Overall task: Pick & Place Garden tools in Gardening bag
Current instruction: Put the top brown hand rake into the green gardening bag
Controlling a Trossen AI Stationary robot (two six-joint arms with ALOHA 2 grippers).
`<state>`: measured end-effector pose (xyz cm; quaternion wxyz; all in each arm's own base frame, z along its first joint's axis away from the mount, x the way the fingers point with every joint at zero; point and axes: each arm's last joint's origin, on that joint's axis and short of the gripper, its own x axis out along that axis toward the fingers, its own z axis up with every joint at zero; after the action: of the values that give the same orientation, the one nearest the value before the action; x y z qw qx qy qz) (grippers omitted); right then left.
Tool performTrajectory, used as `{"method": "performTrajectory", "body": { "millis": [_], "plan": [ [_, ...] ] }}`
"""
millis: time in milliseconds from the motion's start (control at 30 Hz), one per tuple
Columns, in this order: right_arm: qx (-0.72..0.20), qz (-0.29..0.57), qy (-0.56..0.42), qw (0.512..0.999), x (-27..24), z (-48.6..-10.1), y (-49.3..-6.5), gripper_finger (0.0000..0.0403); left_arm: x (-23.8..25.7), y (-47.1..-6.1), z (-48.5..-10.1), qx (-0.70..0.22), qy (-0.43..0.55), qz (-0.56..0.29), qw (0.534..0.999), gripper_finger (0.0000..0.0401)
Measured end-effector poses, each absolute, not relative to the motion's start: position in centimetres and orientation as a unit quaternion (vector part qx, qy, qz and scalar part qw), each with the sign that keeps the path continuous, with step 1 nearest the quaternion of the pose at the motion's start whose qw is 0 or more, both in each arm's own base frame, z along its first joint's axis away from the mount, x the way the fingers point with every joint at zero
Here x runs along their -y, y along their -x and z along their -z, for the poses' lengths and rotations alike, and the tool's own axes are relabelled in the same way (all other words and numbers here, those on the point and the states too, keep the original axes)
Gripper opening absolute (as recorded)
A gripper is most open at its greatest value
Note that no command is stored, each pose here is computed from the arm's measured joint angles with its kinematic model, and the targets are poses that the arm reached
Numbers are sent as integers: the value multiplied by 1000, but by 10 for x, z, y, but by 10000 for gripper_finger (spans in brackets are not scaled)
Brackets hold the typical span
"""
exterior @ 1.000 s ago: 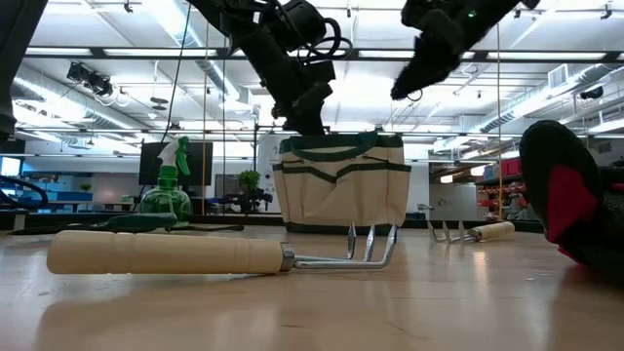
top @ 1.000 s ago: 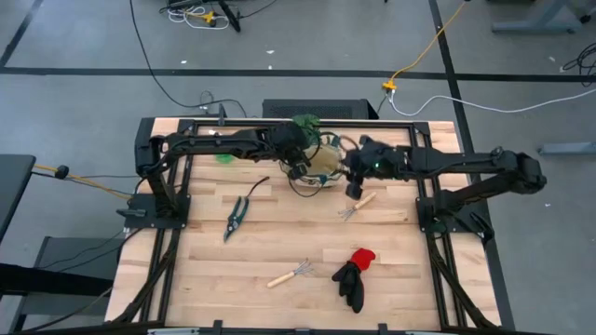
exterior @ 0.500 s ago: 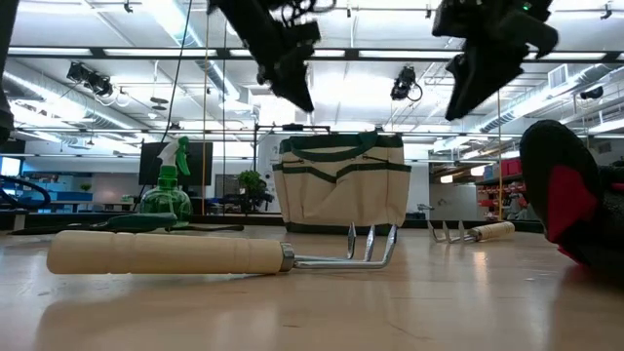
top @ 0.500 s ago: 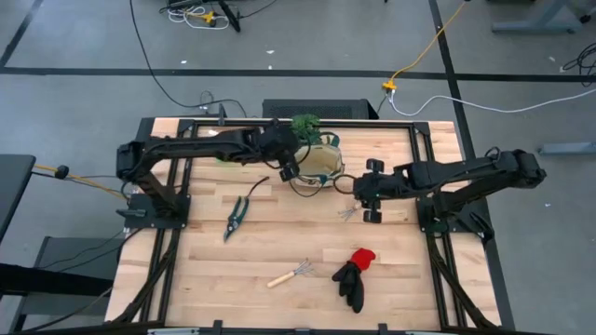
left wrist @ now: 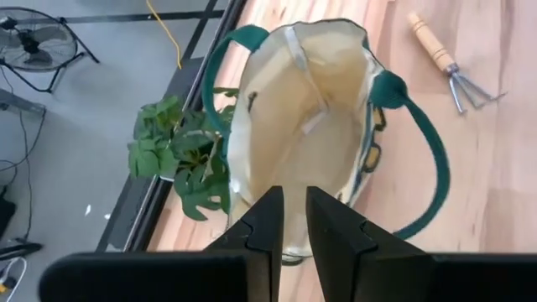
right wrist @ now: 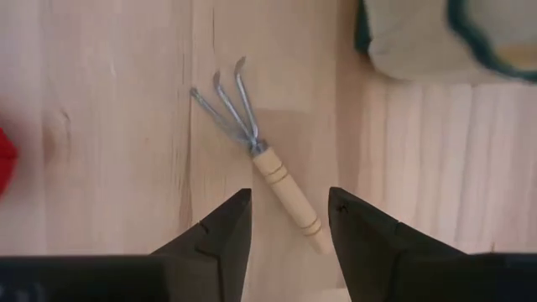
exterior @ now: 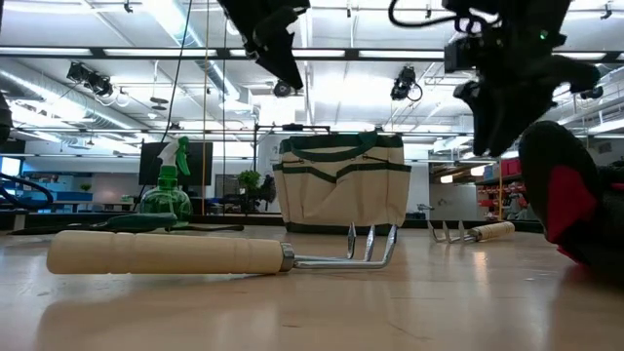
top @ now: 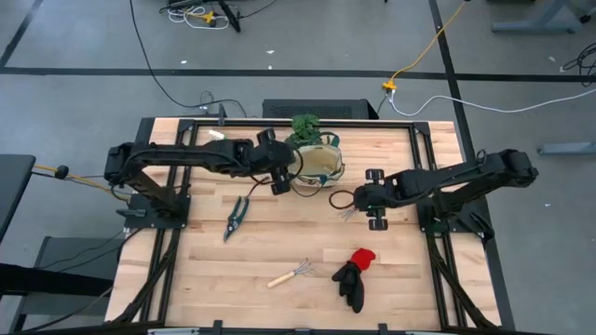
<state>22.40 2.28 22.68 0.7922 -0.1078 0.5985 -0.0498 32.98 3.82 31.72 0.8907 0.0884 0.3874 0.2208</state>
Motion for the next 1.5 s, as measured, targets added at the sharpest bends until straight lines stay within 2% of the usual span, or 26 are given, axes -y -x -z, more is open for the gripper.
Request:
{"method": "performTrajectory", "body": {
  "millis": [433, 967, 1500],
  "plan": [
    [-601, 32, 139, 786, -22, -182, -220, 162, -21, -330, -316, -393, -92, -200, 893, 60],
    [-591, 34, 162, 789, -8, -163, -220, 162, -21, -330, -316, -390, -81, -205, 894, 60],
    [-638, 3, 157, 754, 3, -131, -232, 162, -21, -330, -316, -391, -80, -205, 894, 60]
  ]
}}
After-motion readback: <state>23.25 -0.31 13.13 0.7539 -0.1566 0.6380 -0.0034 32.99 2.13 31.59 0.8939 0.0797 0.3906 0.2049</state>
